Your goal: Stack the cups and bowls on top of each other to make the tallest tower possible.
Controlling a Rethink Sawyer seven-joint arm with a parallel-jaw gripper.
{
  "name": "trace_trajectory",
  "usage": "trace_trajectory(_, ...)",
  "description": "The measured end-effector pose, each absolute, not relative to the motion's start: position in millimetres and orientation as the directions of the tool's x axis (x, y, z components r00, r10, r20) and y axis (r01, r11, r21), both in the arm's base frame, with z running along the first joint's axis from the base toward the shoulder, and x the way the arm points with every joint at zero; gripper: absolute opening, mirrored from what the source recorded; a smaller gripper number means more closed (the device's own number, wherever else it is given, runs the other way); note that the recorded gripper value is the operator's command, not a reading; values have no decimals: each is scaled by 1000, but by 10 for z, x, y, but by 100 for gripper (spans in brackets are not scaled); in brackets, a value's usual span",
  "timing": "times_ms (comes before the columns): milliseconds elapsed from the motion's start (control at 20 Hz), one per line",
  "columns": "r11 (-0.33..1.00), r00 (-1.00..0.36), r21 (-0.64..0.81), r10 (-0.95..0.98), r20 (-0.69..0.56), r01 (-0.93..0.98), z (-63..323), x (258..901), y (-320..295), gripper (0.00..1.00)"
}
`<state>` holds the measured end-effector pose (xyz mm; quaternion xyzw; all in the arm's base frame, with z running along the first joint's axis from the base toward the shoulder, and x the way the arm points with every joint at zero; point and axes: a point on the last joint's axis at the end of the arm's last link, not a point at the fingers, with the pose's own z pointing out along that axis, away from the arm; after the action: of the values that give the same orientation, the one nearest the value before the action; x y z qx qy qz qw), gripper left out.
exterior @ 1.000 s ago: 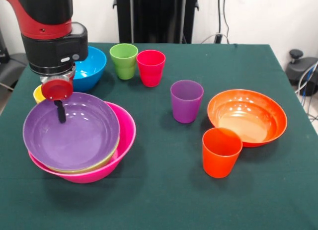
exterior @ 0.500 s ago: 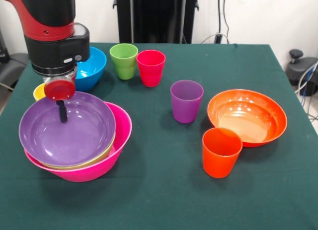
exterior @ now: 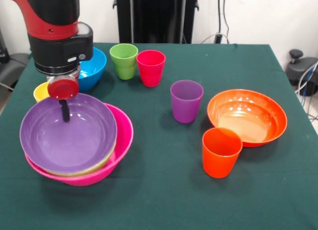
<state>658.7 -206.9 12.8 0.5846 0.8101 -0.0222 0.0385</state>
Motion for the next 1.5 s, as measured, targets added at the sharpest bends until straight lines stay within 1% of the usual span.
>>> trace_trajectory(400,352,-348,22,932,-106,936,299,6701,-1841,100)
trace_trajectory(500,361,-356,26,928,-110,932,393,6727,-1780,100)
trace_trajectory(1100,364,-361,18,927,-107,931,687,6753,-1746,100)
trace_trajectory(1500,364,-360,20,927,-110,931,723,6762,-1754,100)
